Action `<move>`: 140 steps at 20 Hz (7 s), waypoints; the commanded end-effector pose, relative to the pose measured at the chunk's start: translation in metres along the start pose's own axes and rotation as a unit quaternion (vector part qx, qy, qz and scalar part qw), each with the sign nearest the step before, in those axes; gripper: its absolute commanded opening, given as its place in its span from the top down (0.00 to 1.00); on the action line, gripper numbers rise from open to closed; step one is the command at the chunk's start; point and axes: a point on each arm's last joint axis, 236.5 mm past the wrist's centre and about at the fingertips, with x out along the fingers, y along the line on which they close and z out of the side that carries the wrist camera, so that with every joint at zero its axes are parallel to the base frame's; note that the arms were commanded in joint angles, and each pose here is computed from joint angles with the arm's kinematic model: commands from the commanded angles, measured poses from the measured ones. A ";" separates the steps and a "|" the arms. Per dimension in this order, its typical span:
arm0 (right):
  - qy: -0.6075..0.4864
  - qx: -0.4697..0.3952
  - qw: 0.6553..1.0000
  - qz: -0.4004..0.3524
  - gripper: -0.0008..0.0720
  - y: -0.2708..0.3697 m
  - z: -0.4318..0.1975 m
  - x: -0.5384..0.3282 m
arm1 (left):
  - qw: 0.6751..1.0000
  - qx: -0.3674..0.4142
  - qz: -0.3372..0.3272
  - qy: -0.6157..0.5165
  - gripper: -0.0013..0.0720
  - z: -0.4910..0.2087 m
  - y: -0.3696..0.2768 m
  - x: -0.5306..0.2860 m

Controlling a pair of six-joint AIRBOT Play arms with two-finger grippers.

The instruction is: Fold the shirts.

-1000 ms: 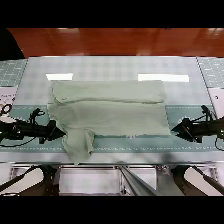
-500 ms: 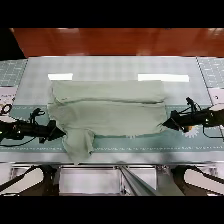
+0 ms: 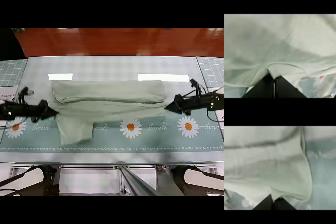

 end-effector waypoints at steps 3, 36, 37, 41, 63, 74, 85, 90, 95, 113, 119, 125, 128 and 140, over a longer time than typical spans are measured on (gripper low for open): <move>-0.040 0.002 0.998 0.047 0.96 0.021 0.065 -0.002 | 0.999 0.037 -0.024 -0.020 0.95 0.083 -0.058 0.007; -0.053 0.024 0.994 0.090 0.42 0.040 0.154 0.012 | 0.999 0.042 -0.025 0.009 0.29 0.179 -0.069 0.018; -0.049 0.019 0.994 0.100 0.42 0.041 0.150 -0.013 | 1.000 0.027 0.009 0.012 0.29 0.177 -0.053 -0.005; -0.114 -0.009 0.993 0.007 0.42 0.002 0.136 -0.116 | 0.978 0.074 0.152 -0.119 0.29 0.186 -0.029 -0.123; 0.006 0.043 0.998 0.041 0.42 0.014 0.115 0.078 | 0.957 0.203 0.050 -0.200 0.29 0.030 -0.125 -0.054; -0.052 -0.183 0.979 -0.066 0.96 0.105 0.082 -0.035 | 0.950 0.254 -0.017 -0.184 0.95 0.015 -0.181 -0.008; -0.158 -0.216 0.962 -0.050 0.96 0.155 -0.060 -0.128 | 0.917 0.377 -0.033 0.130 0.95 -0.136 -0.294 0.224; -0.173 -0.227 0.957 -0.044 0.96 0.163 -0.073 -0.139 | 0.874 0.428 -0.032 0.229 0.95 -0.241 -0.299 0.264; -0.175 -0.224 0.958 -0.032 0.96 0.168 -0.071 -0.137 | 0.877 0.421 -0.024 0.230 0.95 -0.209 -0.298 0.238; 0.033 -0.234 0.955 0.180 0.96 0.369 -0.041 0.193 | 0.966 0.191 0.042 -0.167 0.95 0.015 -0.116 -0.087; 0.014 -0.191 0.963 0.191 0.96 0.371 -0.024 0.242 | 0.967 0.202 0.038 -0.149 0.95 0.006 -0.118 -0.067; 0.039 -0.182 0.962 0.202 0.42 0.372 -0.032 0.238 | 0.967 0.205 0.038 -0.147 0.95 0.008 -0.120 -0.060; 0.122 -0.202 0.953 0.190 0.43 0.349 -0.049 0.206 | 0.967 0.201 0.039 -0.153 0.95 0.012 -0.118 -0.062; -0.135 -0.169 0.953 -0.212 0.42 0.104 -0.002 -0.064 | 0.970 0.171 0.046 -0.169 0.95 0.013 -0.100 -0.090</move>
